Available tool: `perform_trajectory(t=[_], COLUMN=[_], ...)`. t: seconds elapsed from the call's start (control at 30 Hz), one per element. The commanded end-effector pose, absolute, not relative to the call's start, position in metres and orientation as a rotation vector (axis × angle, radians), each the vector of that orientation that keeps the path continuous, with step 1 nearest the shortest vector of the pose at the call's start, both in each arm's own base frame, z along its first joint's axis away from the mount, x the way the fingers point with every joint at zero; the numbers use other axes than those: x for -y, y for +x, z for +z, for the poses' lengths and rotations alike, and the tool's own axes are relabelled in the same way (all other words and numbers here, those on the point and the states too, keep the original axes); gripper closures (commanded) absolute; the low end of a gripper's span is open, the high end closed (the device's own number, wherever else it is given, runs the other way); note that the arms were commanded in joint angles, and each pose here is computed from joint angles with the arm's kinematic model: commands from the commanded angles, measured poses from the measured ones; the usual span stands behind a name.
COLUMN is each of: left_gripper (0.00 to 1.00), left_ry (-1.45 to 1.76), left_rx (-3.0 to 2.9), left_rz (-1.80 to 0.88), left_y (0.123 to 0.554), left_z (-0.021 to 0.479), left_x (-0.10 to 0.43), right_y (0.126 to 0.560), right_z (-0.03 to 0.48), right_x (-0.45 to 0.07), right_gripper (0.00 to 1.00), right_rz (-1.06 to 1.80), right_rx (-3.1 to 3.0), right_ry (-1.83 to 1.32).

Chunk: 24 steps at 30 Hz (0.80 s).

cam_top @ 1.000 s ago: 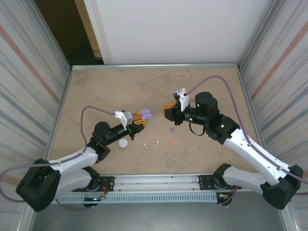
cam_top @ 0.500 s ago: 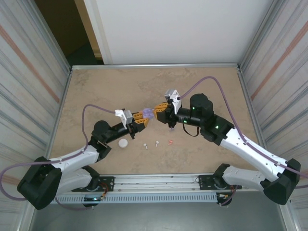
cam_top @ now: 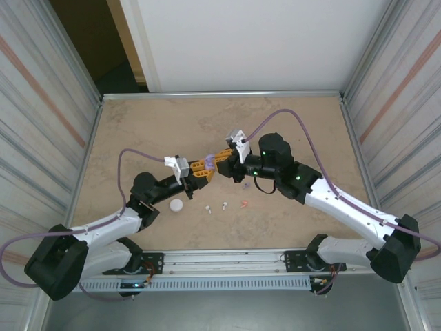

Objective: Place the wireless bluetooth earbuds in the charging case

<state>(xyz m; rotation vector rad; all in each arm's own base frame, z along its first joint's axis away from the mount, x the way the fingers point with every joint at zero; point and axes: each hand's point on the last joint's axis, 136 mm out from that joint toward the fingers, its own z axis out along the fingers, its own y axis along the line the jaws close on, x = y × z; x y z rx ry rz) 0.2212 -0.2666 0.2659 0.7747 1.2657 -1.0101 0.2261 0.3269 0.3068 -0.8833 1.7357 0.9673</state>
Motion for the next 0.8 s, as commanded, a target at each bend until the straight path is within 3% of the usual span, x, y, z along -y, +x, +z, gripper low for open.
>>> perform_trajectory(t=[0.0, 0.77], left_gripper=[1.0, 1.0], left_ry=[0.778, 0.777], left_rx=[-1.194, -1.191], left_rz=[-1.029, -1.026], left_y=[0.216, 0.215], left_z=[0.285, 0.288], left_x=[0.269, 0.267], right_y=[0.229, 0.234], right_z=[0.332, 0.324], right_x=[-0.332, -0.336], right_gripper=[0.81, 0.81], right_rz=[0.953, 0.942], right_rx=[-1.648, -1.665], right_ry=[-0.882, -0.883])
